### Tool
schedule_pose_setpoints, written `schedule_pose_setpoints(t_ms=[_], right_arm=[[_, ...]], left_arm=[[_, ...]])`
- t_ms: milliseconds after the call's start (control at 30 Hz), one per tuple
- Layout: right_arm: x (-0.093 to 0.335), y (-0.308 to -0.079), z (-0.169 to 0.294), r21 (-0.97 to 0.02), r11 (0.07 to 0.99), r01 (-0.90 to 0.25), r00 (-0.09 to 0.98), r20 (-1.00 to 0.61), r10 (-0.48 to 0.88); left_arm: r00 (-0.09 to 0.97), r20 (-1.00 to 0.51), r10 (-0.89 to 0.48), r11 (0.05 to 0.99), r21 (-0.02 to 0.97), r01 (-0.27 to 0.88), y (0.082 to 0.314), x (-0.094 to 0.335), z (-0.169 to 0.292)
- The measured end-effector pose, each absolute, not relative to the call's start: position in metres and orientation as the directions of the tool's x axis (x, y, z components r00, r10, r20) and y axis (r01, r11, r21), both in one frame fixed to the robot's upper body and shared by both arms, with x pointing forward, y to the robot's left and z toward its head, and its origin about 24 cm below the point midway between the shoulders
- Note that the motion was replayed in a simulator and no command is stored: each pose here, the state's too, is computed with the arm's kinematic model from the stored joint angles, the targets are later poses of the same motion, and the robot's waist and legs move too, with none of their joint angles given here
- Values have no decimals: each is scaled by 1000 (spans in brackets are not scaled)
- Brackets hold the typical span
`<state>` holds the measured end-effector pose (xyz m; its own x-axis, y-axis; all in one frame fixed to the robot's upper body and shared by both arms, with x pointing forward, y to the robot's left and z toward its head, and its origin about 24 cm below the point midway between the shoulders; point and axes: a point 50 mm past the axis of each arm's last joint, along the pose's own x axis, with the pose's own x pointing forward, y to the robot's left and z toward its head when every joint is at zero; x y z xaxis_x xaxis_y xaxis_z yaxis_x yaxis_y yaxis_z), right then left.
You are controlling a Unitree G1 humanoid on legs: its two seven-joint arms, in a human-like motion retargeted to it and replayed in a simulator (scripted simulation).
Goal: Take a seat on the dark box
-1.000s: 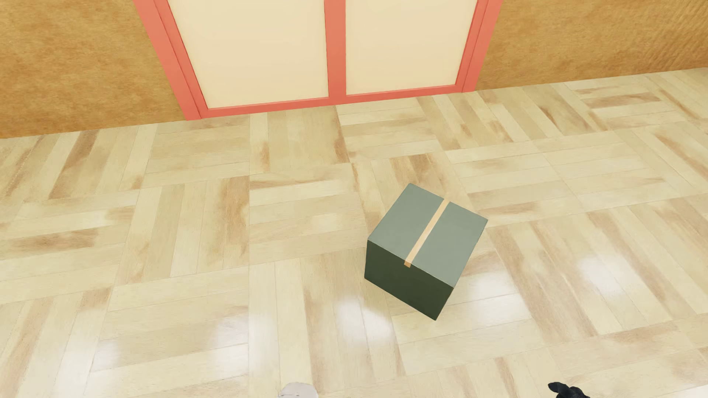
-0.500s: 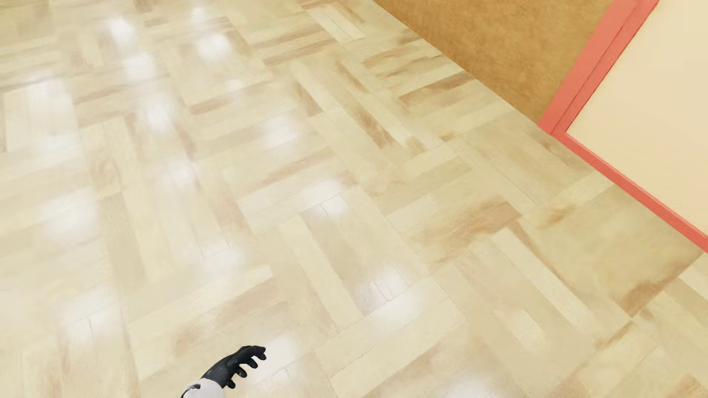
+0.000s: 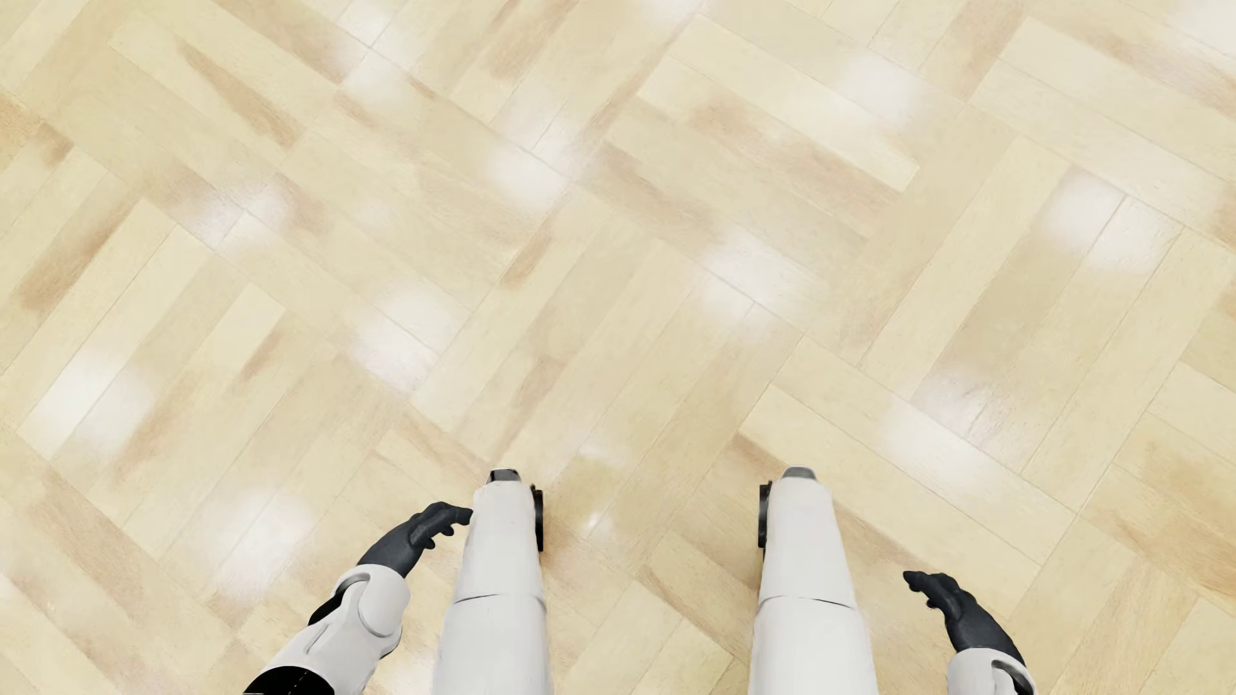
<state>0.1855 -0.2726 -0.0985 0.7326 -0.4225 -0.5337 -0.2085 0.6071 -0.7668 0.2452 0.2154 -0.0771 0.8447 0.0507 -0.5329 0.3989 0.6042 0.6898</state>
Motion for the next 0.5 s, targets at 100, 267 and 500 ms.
schedule_pose_setpoints(t_ms=[100,267,500], right_arm=[[210,-280,-76,-808,559,-188,802,-454,-387],[235,-282,-52,-859,508,-61,851,-310,-424],[245,-285,-48,-880,470,-67,839,-304,-451]], left_arm=[[869,-476,136,616,728,302,239,265,-57],[891,-430,149,630,735,250,247,279,-39],[831,-545,114,675,656,338,228,245,-76]])
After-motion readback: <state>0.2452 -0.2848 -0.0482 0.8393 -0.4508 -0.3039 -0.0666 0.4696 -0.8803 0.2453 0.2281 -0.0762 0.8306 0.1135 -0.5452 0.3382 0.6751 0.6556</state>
